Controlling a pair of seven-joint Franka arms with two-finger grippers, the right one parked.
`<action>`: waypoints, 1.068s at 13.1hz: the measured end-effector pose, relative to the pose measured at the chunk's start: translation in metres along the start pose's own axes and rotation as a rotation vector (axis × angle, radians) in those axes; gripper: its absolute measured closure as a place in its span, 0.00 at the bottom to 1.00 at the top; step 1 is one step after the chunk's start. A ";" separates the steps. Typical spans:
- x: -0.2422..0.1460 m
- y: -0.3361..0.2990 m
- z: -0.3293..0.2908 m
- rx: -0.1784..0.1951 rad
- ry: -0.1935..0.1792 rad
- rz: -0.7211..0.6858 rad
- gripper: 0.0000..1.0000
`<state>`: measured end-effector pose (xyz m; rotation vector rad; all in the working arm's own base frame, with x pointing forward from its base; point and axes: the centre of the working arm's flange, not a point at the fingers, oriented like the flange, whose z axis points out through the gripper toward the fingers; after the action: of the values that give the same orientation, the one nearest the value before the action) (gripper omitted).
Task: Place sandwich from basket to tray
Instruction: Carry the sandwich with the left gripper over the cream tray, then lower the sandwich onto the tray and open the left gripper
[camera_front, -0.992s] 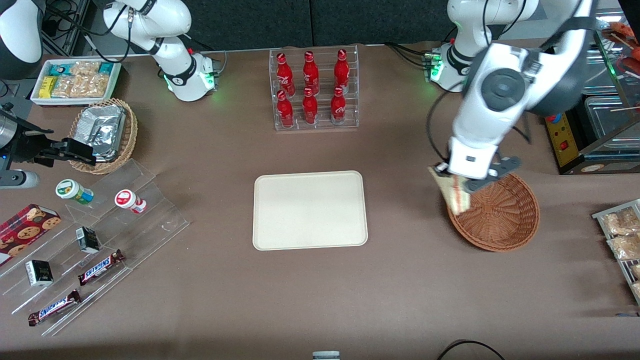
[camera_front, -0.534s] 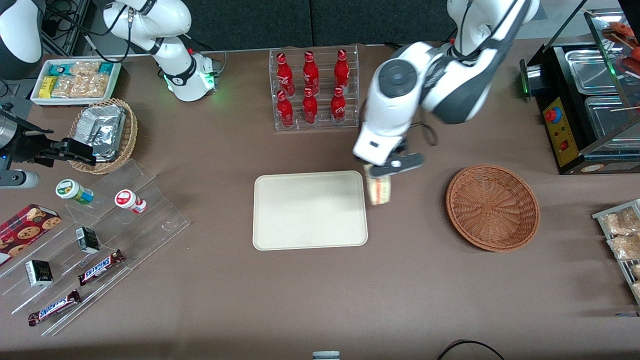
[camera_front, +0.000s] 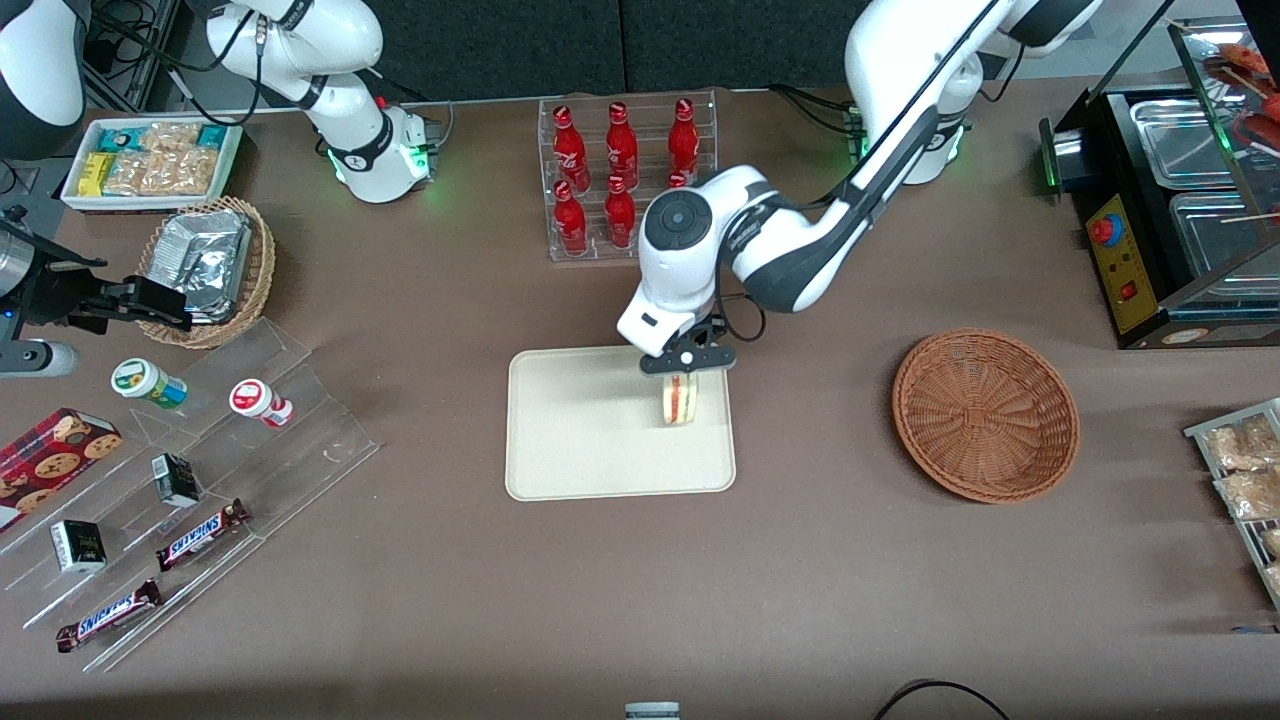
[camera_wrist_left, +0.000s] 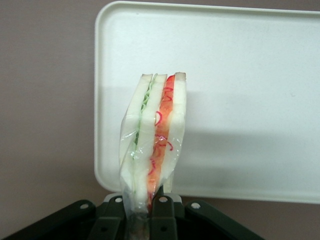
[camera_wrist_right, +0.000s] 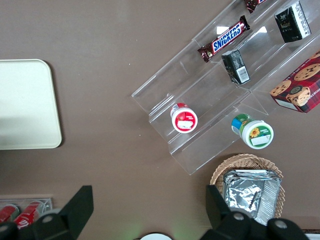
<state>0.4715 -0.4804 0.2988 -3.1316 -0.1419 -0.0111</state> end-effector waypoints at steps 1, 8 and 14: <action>-0.005 0.006 0.009 -0.001 0.001 0.006 0.85; -0.017 0.045 0.045 0.014 0.038 -0.029 0.85; -0.005 0.047 0.055 0.008 0.039 -0.050 0.85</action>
<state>0.4714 -0.5277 0.2433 -3.1169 -0.2195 -0.0711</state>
